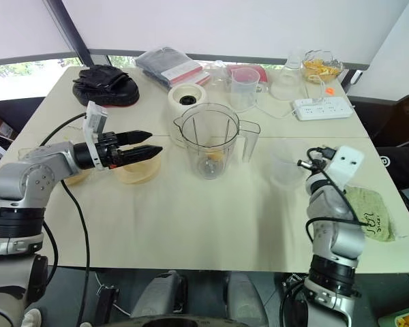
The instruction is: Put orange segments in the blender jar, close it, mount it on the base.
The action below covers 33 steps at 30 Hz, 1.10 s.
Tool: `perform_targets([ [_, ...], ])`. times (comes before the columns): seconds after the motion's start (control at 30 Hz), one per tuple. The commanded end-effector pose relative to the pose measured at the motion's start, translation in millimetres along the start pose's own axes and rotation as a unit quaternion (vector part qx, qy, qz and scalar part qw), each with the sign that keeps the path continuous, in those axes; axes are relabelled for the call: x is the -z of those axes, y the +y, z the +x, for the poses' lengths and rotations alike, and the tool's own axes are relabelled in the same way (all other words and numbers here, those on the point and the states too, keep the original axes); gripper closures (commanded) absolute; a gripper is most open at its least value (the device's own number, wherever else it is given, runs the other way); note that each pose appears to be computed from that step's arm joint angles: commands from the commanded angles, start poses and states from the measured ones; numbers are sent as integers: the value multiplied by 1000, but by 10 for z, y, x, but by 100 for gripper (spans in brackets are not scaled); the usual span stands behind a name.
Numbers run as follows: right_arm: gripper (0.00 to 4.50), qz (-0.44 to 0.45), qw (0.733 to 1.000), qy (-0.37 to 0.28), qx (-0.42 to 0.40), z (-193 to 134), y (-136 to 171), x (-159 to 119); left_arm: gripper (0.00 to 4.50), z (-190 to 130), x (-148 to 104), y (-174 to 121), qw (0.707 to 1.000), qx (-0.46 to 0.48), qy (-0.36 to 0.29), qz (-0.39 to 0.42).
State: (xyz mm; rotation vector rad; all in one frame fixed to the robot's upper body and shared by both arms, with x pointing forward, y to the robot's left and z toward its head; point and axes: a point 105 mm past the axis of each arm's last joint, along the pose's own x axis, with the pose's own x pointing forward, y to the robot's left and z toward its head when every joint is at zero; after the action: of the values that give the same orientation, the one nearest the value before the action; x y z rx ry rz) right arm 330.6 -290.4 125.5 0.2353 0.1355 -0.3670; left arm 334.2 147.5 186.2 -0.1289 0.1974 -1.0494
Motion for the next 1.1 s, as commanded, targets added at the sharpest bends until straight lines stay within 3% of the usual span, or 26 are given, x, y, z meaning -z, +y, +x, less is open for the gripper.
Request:
perform_targets([
  [0.03,445,8,998,-53,-11,-49,1,-493,0,11,-98,-22,1000,6,-11,14],
  [0.3,445,-43,993,-97,-51,-17,94,-1290,0,59,-90,-46,1000,15,-12,13],
  [0.53,445,-123,975,-146,-118,-131,504,-1795,0,78,-47,-48,1000,9,-21,10],
  [0.77,445,-193,944,-181,-198,-332,993,-1874,0,22,-58,-138,999,22,-39,20],
  [1.1,445,-241,919,-207,-232,-492,1238,-1880,0,-54,-187,-224,994,25,-96,45],
])
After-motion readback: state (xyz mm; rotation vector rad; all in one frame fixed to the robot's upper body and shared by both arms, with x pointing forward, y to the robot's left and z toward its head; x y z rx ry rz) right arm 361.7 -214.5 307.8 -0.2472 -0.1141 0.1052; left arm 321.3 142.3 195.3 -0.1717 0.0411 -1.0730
